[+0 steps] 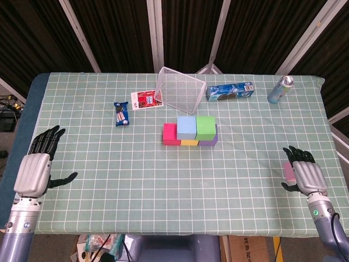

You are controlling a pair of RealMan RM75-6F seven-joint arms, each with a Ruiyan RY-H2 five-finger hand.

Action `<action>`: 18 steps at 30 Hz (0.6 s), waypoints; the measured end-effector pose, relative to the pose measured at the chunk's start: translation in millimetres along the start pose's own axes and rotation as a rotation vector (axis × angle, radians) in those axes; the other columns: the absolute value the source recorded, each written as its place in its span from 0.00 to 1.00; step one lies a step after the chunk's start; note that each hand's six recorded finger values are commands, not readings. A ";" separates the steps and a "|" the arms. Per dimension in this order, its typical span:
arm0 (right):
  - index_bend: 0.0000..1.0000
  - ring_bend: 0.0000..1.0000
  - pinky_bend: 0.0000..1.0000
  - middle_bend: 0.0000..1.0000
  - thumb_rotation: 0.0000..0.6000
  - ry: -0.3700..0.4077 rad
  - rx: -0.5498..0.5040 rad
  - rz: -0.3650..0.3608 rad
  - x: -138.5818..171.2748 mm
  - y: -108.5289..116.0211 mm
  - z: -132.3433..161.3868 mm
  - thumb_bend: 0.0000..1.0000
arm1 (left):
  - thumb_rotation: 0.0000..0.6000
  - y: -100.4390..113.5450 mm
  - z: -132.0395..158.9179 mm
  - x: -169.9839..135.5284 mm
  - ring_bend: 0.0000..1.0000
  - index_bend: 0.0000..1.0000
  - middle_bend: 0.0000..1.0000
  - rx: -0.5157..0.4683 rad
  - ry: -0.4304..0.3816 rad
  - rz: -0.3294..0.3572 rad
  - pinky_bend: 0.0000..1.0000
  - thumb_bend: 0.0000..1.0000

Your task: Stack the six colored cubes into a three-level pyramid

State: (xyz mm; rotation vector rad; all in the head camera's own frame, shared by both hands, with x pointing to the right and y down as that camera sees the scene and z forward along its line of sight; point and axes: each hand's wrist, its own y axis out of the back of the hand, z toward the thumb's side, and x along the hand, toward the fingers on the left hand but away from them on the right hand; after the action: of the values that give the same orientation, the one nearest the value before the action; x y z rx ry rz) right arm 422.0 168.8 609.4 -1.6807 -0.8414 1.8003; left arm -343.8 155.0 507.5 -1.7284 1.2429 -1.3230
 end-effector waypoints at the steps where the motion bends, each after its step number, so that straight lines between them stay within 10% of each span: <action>1: 0.00 0.00 0.00 0.00 1.00 -0.003 0.009 0.001 -2.8 -0.3 -2.1 0.24 | 1.00 -0.5 0.4 0.0 0.00 0.00 0.00 0.001 0.000 0.000 0.00 0.13; 18: 0.00 0.00 0.00 0.00 1.00 -0.061 0.113 0.107 -32.8 -16.5 -33.9 0.24 | 1.00 -7.5 -5.0 5.4 0.00 0.00 0.00 0.025 0.024 -0.007 0.00 0.13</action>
State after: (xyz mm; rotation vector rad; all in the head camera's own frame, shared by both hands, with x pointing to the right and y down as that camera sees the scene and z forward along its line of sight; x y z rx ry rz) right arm 457.9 158.2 642.6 -1.6337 -0.6721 1.9417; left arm -346.0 153.0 517.6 -1.7051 1.2294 -1.3616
